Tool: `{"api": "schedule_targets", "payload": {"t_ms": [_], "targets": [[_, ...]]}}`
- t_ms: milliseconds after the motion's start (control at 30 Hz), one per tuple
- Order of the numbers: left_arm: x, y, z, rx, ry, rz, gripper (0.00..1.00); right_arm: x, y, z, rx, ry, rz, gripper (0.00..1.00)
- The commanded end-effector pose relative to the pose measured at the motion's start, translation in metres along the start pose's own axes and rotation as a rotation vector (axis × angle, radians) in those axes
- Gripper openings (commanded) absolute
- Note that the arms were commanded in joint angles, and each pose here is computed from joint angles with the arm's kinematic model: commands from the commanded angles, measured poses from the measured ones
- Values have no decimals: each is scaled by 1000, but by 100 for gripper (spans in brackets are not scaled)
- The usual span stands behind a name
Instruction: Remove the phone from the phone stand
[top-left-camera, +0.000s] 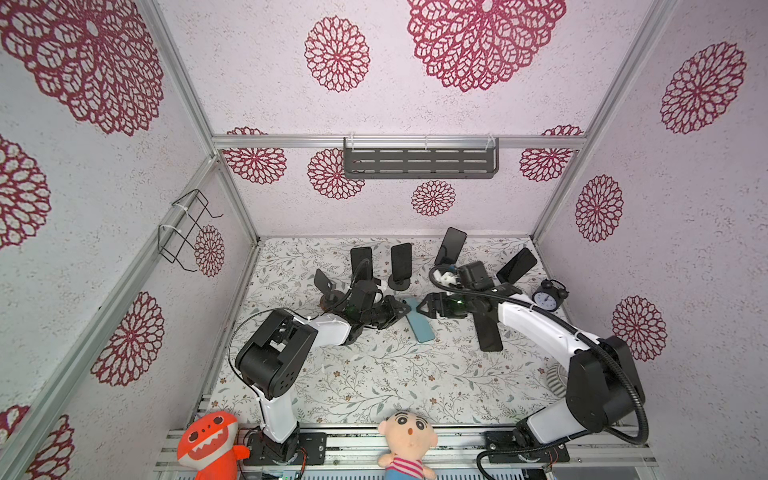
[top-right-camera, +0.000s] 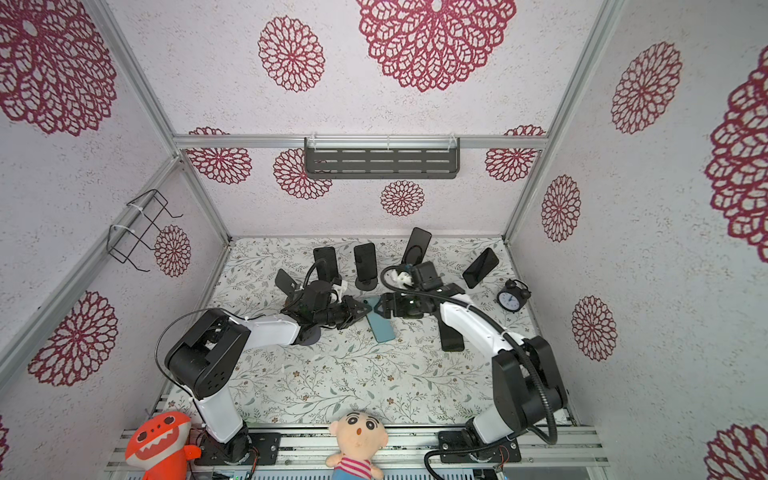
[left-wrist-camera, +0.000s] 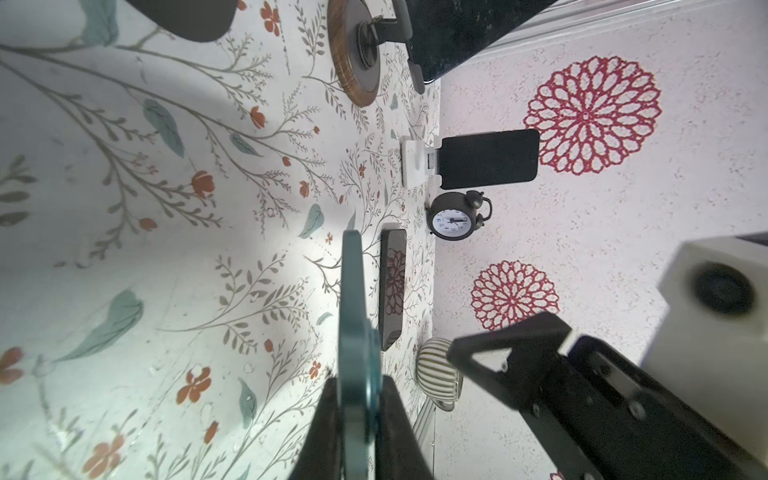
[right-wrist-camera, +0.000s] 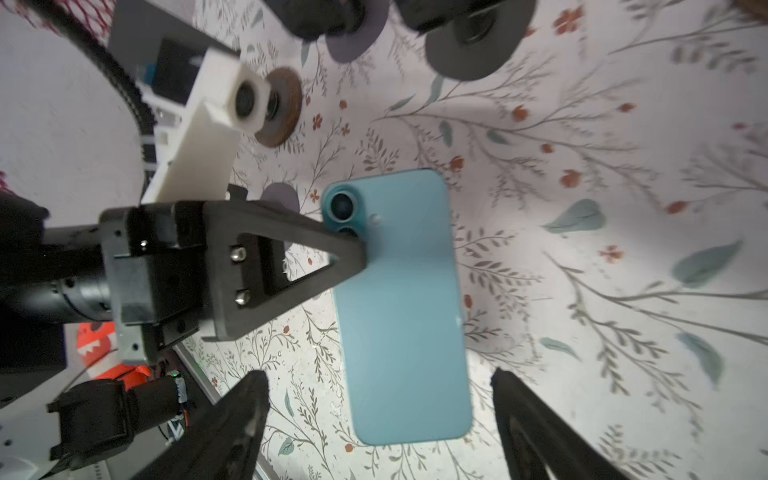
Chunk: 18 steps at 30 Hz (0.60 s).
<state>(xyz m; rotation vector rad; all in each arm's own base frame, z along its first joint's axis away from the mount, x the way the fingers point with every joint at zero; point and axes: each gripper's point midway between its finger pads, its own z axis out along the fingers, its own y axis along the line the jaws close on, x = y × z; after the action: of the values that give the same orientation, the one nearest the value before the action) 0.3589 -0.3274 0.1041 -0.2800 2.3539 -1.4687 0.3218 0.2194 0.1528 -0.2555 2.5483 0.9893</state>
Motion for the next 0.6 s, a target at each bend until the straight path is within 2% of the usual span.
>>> {"api": "schedule_targets", "payload": {"t_ms": [0,100,267,400,567], "targets": [[-16,-68,-21,214,-57,143,0,8,16,-21,-266,17,26,77],[-18,-82,-32,274,-73,184,0,6,19,-30,-391,-16,47,73],[-23,-108,-47,418,-105,217,0,8,29,-29,-533,-24,64,73],[-24,-115,-47,469,-107,213,0,8,43,-30,-588,-26,31,71],[-27,-114,-45,492,-118,195,0,10,54,-28,-595,-10,-2,53]]}}
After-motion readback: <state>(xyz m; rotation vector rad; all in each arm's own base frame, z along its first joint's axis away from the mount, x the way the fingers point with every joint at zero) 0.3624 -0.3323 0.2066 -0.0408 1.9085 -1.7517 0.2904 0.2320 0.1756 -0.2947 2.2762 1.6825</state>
